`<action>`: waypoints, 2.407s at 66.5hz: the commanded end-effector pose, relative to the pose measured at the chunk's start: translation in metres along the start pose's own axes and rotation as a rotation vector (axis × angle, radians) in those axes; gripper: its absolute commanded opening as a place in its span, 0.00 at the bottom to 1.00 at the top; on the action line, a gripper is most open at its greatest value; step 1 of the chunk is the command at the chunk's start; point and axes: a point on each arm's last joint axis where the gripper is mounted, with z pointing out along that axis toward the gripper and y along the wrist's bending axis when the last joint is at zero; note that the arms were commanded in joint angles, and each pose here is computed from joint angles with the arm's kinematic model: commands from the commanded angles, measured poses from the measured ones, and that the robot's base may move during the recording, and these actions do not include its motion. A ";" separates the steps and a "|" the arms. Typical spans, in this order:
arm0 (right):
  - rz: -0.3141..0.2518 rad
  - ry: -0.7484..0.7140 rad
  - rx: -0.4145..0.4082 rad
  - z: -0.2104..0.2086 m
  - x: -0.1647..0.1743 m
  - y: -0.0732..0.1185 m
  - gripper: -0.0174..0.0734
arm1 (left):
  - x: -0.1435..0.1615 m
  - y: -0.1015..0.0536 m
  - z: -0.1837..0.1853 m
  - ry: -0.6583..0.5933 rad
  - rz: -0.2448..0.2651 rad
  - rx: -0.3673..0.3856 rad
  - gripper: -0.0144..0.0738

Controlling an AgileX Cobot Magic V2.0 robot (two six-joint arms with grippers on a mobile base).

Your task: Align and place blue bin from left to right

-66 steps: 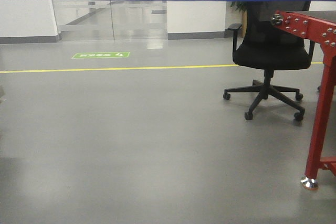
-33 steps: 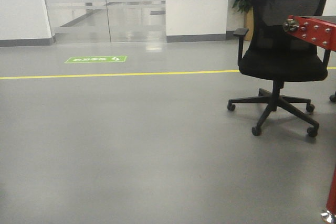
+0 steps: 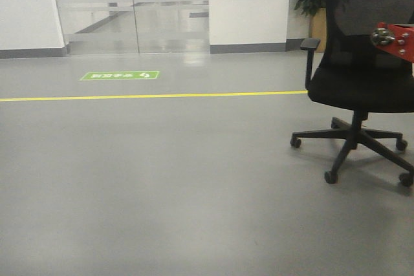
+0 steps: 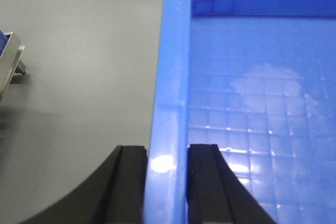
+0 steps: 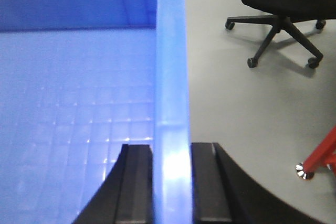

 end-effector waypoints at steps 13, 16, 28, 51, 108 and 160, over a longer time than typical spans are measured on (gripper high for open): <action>0.001 -0.135 -0.212 -0.008 -0.011 0.021 0.01 | -0.006 -0.012 -0.007 -0.062 -0.013 0.110 0.04; 0.001 -0.135 -0.212 -0.008 -0.011 0.021 0.01 | -0.006 -0.012 -0.007 -0.062 -0.013 0.110 0.04; 0.001 -0.135 -0.212 -0.008 -0.011 0.021 0.01 | -0.006 -0.012 -0.007 -0.062 -0.013 0.110 0.04; 0.001 -0.135 -0.212 -0.008 -0.011 0.021 0.01 | -0.006 -0.012 -0.007 -0.062 -0.013 0.110 0.04; 0.001 -0.135 -0.212 -0.008 -0.011 0.021 0.01 | -0.006 -0.012 -0.007 -0.062 -0.013 0.110 0.04; 0.001 -0.135 -0.212 -0.008 -0.011 0.021 0.01 | -0.006 -0.012 -0.007 -0.062 -0.013 0.110 0.04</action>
